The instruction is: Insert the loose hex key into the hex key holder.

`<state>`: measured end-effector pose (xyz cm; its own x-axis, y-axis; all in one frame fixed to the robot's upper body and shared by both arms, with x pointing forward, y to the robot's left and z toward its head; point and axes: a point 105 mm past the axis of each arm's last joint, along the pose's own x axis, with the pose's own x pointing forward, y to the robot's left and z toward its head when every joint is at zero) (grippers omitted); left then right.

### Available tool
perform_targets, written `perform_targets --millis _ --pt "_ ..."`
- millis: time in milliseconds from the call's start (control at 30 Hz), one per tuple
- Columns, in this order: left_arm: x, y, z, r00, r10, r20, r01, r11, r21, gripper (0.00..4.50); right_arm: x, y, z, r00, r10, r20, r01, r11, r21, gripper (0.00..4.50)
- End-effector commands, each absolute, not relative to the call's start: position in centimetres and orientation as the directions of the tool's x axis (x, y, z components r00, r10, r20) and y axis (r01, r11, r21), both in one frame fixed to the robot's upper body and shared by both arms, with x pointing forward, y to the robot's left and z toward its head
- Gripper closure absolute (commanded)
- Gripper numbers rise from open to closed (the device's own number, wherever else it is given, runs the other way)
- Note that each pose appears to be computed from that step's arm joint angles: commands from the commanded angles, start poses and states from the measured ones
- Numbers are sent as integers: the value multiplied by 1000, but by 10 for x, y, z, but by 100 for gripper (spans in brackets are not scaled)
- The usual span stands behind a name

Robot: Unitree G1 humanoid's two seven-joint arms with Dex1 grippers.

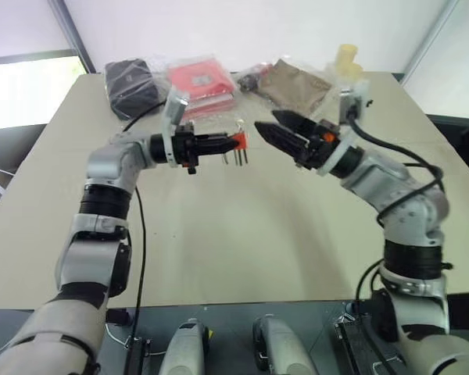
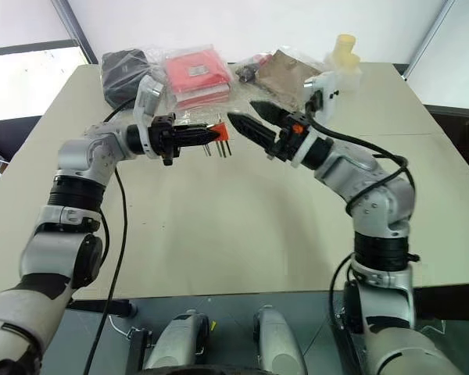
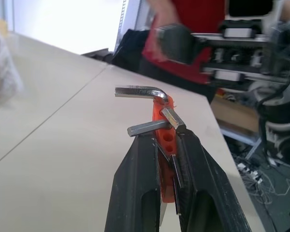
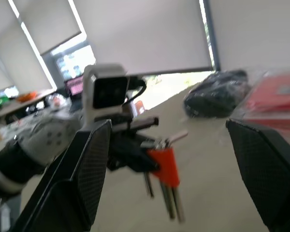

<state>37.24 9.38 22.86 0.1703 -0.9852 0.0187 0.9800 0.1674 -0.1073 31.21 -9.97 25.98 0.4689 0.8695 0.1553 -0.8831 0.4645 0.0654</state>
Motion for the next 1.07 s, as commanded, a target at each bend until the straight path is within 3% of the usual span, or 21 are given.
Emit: perform_targets --millis 33,133,367,667,833,933,1067 --pt "360 109 207 166 -985 -39 965 171 -199 450 285 -97 248 374 927 -13 -921 369 -122 55" --pt "351 120 193 194 -980 -45 916 198 -348 450 280 -98 238 355 931 -84 -925 338 -172 55" --pt "331 128 159 252 -964 -88 746 251 -616 450 289 -88 226 364 929 -69 -919 346 -188 55" --pt "338 144 110 368 -861 -351 707 504 -495 12 292 -79 221 358 933 -46 -921 345 -181 48" --pt "372 190 112 600 -666 -442 698 706 -116 12 294 -86 219 380 924 -51 -913 366 -178 48" --pt "387 205 139 708 -619 -341 648 761 -37 12 298 -92 218 419 907 -44 -897 406 -177 48" --pt "388 206 168 764 -606 -222 631 773 58 12 309 -104 214 510 860 -27 -847 496 -190 48"
